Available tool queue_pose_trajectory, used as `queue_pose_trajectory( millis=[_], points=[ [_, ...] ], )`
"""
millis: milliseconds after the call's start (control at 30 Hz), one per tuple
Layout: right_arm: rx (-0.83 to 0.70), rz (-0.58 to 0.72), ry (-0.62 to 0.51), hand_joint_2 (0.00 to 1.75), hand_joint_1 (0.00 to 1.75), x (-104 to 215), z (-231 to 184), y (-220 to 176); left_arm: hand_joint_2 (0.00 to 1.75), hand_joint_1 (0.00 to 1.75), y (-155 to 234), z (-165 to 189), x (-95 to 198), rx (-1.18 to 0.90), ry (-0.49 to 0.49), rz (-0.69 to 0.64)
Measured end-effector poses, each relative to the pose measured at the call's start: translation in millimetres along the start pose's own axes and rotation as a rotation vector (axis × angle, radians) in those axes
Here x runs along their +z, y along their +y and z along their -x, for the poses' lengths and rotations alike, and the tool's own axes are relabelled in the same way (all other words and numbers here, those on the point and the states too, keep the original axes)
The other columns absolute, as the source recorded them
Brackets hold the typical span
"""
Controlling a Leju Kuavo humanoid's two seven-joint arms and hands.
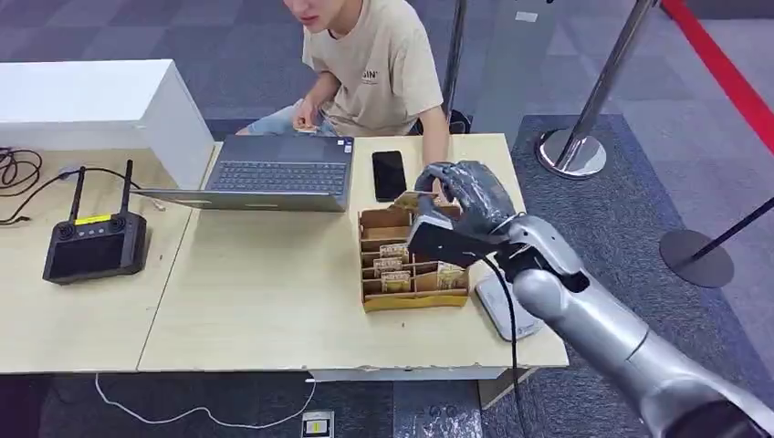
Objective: Pass the card to the sensor for recognition and then transmit it.
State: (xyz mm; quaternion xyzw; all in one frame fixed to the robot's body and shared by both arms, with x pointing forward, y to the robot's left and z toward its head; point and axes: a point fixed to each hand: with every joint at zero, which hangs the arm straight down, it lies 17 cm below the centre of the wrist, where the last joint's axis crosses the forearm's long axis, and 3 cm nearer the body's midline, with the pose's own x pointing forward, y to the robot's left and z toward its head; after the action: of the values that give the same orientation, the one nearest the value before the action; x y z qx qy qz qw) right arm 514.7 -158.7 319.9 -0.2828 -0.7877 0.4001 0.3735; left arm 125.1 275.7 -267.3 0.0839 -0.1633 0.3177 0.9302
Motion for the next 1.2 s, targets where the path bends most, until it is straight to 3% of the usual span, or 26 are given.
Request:
queue_pose_trajectory(
  millis=[400, 433, 800, 1200],
  points=[
    [0.127, 0.168, -0.178, 1.75, 1.75, -41.4, -49.5, -80.9, 0.00, 0.00, -22.2, -12.4, 2.9, -0.028, -0.041, 0.092],
    [0.148, 0.177, -0.175, 1.75, 1.75, -45.2, -46.7, -83.4, 1.75, 0.00, -24.2, -15.1, 2.9, -0.032, -0.048, 0.095],
    [0.662, 0.132, -0.140, 1.75, 1.75, -68.0, -3.4, -65.2, 1.75, 0.00, -34.0, -26.7, 4.1, -0.057, -0.088, 0.117],
    [0.980, -0.075, -0.133, 1.75, 1.75, -74.7, 39.0, -20.9, 1.75, 0.00, -37.9, -24.4, 5.2, -0.053, -0.076, 0.140]
  ],
)
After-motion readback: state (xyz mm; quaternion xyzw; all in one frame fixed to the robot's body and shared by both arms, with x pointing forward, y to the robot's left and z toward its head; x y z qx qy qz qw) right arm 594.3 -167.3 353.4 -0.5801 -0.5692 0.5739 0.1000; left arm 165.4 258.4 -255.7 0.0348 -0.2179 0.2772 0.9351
